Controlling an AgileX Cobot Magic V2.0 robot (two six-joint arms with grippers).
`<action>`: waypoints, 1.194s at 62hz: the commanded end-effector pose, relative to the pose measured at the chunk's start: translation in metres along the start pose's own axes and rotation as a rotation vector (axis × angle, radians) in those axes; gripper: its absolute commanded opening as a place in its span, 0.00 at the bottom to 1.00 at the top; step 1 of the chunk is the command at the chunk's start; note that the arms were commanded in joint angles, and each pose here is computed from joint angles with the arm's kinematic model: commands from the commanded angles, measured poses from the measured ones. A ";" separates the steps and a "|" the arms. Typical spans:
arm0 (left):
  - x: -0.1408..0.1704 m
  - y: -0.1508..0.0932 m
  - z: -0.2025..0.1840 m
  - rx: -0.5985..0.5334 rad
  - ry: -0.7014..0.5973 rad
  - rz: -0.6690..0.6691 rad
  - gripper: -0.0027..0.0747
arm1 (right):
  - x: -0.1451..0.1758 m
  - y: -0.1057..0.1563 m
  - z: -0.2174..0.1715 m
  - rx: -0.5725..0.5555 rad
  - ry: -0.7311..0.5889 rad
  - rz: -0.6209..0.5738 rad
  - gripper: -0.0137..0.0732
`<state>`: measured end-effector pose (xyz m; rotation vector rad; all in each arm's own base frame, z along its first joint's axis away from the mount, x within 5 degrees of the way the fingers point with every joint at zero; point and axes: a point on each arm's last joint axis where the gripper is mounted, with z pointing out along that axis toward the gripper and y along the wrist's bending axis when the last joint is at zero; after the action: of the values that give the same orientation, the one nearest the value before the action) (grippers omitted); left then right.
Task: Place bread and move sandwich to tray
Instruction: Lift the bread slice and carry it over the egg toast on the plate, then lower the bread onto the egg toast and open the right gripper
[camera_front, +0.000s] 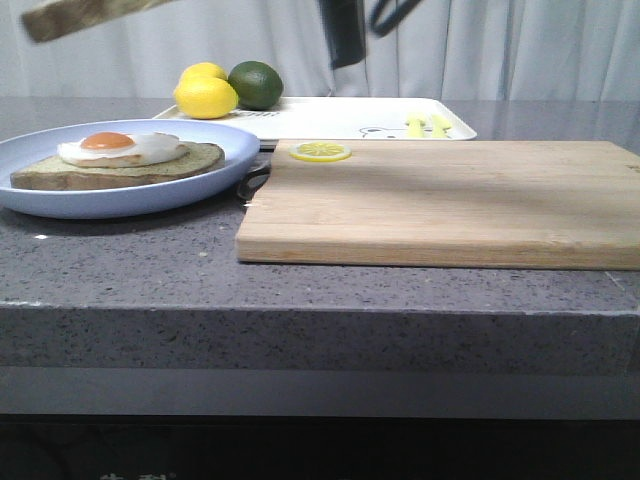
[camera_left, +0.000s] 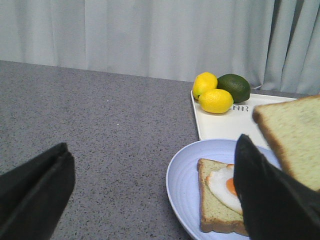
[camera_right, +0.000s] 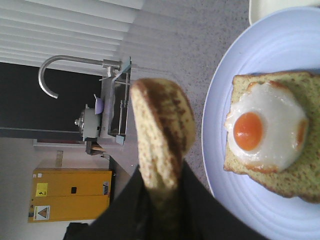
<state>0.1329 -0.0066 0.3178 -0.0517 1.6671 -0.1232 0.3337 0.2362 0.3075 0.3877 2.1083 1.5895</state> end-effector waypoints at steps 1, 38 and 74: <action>-0.020 -0.002 -0.001 0.009 -0.117 -0.002 0.85 | -0.003 0.028 0.008 -0.105 -0.015 0.023 0.03; -0.020 -0.002 -0.001 0.009 -0.117 -0.002 0.85 | 0.000 -0.015 0.051 0.011 0.038 -0.013 0.44; -0.020 -0.002 -0.001 0.009 -0.117 -0.002 0.85 | -0.045 -0.008 -0.006 0.049 0.089 -0.266 0.54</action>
<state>0.1329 -0.0066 0.3178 -0.0517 1.6671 -0.1232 0.3825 0.2207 0.2594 0.1765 2.2604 1.3867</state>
